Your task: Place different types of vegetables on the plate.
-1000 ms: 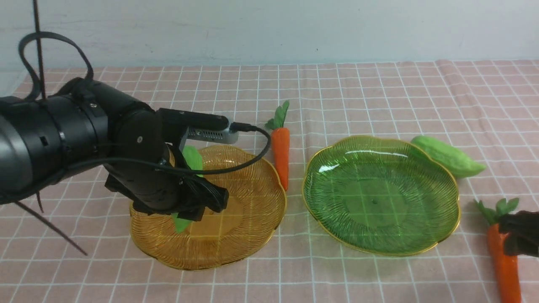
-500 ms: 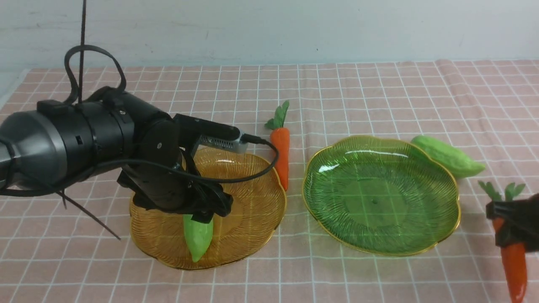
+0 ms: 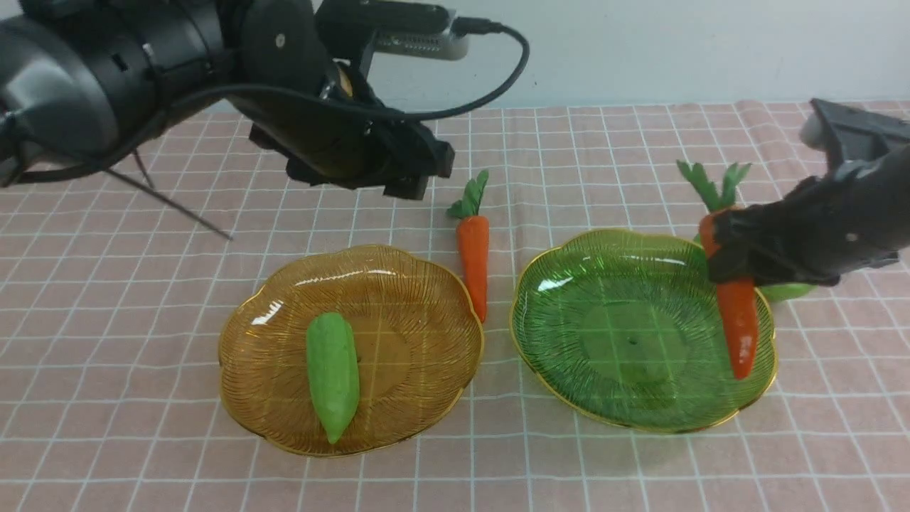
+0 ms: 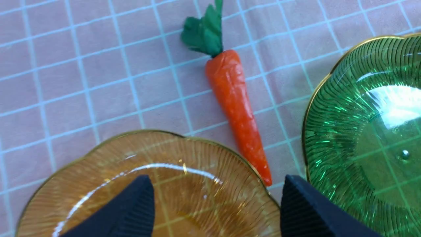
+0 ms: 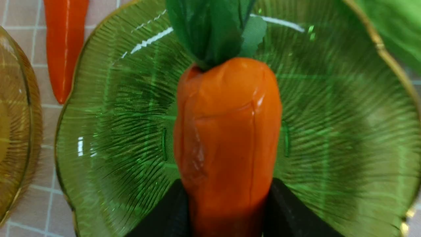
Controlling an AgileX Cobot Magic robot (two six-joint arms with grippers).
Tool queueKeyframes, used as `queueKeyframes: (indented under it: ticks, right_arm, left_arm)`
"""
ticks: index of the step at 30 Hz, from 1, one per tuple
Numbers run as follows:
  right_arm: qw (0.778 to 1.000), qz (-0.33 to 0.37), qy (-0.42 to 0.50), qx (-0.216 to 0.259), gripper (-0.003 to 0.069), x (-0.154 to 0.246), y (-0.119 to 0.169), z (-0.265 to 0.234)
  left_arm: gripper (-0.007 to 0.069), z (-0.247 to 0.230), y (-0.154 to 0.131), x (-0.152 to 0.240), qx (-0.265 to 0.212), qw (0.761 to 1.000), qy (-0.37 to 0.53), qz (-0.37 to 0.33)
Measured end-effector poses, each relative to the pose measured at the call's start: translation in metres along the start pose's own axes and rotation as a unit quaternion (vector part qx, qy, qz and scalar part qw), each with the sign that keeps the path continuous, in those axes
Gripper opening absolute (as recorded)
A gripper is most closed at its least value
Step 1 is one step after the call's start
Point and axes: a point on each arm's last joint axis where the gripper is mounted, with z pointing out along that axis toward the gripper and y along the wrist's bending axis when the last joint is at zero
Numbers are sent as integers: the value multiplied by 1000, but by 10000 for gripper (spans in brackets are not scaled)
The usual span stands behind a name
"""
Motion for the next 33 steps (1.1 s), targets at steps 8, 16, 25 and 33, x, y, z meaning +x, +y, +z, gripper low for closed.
queueKeyframes:
  ticks: [8,16,25,33]
  right_arm:
    - [999,-2,53,-6,385,-1,4,36]
    - [997,-30,64,6,519,-8,5,30]
    - [986,-83,-24,140,548,-58,-23,-6]
    - [983,-53,4,177,548,-61,-78,10]
  left_arm:
    - [469,55,-6,-16,5,999,35,6]
    - [469,96,-12,-22,10,999,46,9]
    - [469,157,-13,-19,5,998,60,13]
    - [469,199,-9,-1,-3,997,83,8]
